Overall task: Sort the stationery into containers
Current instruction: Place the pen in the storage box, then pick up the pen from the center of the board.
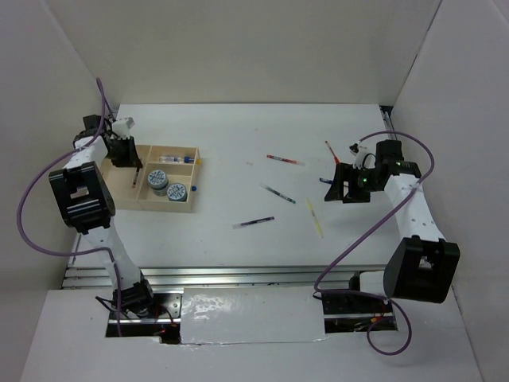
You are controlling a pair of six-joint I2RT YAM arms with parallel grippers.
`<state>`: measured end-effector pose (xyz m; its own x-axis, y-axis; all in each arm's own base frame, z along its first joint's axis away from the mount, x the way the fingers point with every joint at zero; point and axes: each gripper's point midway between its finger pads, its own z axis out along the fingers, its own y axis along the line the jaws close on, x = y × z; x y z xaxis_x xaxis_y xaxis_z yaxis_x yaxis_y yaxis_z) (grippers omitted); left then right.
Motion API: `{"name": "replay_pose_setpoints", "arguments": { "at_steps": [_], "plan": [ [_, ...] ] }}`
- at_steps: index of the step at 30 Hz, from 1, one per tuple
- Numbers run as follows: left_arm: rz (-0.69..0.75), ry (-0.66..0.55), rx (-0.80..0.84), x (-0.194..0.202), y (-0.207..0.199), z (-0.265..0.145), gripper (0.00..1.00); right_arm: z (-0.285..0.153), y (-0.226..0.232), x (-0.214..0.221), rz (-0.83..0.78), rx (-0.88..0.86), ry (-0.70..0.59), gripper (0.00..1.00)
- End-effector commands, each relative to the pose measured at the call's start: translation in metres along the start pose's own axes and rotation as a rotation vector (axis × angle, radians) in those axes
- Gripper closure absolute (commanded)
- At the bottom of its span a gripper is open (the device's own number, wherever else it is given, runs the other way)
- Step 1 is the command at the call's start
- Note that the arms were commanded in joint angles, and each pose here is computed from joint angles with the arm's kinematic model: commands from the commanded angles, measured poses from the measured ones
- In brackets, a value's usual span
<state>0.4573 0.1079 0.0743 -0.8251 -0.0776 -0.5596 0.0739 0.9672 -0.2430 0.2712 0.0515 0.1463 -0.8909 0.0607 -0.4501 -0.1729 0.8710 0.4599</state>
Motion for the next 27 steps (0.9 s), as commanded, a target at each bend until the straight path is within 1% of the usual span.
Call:
{"name": "replay_pose_setpoints", "arguments": {
  "at_steps": [1, 2, 4, 5, 8, 11, 12, 13, 15, 16, 17, 18, 19, 20, 21, 23, 24, 25, 26, 27],
  "plan": [
    [-0.032, -0.035, 0.008, -0.014, 0.002, 0.009, 0.78, -0.001, 0.0, -0.005, -0.026, 0.008, -0.019, 0.21],
    [-0.037, -0.026, 0.019, -0.012, 0.0, 0.009, 0.71, -0.001, 0.0, -0.005, -0.035, 0.008, -0.018, 0.21],
    [-0.037, -0.02, 0.023, -0.011, 0.0, 0.01, 0.67, 0.0, 0.001, -0.004, -0.052, 0.012, -0.018, 0.21],
    [-0.035, -0.019, 0.031, -0.011, -0.002, 0.009, 0.62, 0.0, 0.0, -0.005, -0.066, 0.024, -0.019, 0.21],
    [-0.017, -0.012, 0.038, -0.006, -0.005, 0.009, 0.54, 0.0, 0.012, -0.012, -0.141, 0.025, -0.028, 0.22],
    [0.009, -0.015, 0.035, -0.005, -0.011, 0.005, 0.52, 0.0, 0.031, -0.025, -0.229, 0.018, -0.042, 0.22],
    [0.009, -0.019, 0.038, -0.006, -0.012, 0.003, 0.52, 0.004, 0.049, -0.031, -0.298, -0.001, -0.045, 0.23],
    [0.01, -0.03, 0.038, -0.008, -0.012, -0.001, 0.53, 0.006, 0.055, -0.034, -0.33, 0.001, -0.047, 0.24],
    [0.014, -0.095, 0.047, -0.023, -0.013, -0.018, 0.53, 0.012, 0.066, -0.045, -0.403, 0.024, -0.055, 0.25],
    [0.02, -0.129, 0.052, -0.03, -0.015, -0.028, 0.54, 0.019, 0.081, -0.043, -0.485, 0.005, -0.041, 0.28],
    [0.031, -0.156, 0.066, -0.036, -0.018, -0.034, 0.53, 0.024, 0.087, -0.043, -0.534, 0.006, -0.034, 0.29],
    [0.065, -0.212, 0.107, -0.048, -0.027, -0.052, 0.53, 0.033, 0.089, -0.048, -0.581, 0.028, -0.026, 0.31],
    [0.095, -0.237, 0.127, -0.056, -0.033, -0.063, 0.52, 0.042, 0.103, -0.042, -0.688, 0.003, 0.002, 0.38],
    [0.125, -0.248, 0.157, -0.061, -0.041, -0.071, 0.52, 0.049, 0.109, -0.038, -0.744, -0.014, 0.038, 0.4],
    [0.188, -0.261, 0.202, -0.065, -0.055, -0.086, 0.52, 0.058, 0.116, -0.037, -0.783, -0.028, 0.08, 0.44],
    [0.24, -0.272, 0.22, -0.067, -0.067, -0.098, 0.5, 0.07, 0.136, -0.03, -0.887, -0.077, 0.123, 0.48],
    [0.284, -0.294, 0.22, -0.069, -0.075, -0.109, 0.49, 0.081, 0.142, -0.029, -0.909, -0.095, 0.156, 0.5],
    [0.303, -0.3, 0.236, -0.067, -0.082, -0.115, 0.46, 0.087, 0.147, -0.026, -0.933, -0.107, 0.173, 0.51],
    [0.336, -0.329, 0.241, -0.069, -0.092, -0.129, 0.44, 0.095, 0.156, -0.021, -0.982, -0.125, 0.194, 0.52],
    [0.35, -0.326, 0.251, -0.063, -0.097, -0.13, 0.42, 0.108, 0.159, -0.018, -1.001, -0.13, 0.225, 0.53]
  ]
}}
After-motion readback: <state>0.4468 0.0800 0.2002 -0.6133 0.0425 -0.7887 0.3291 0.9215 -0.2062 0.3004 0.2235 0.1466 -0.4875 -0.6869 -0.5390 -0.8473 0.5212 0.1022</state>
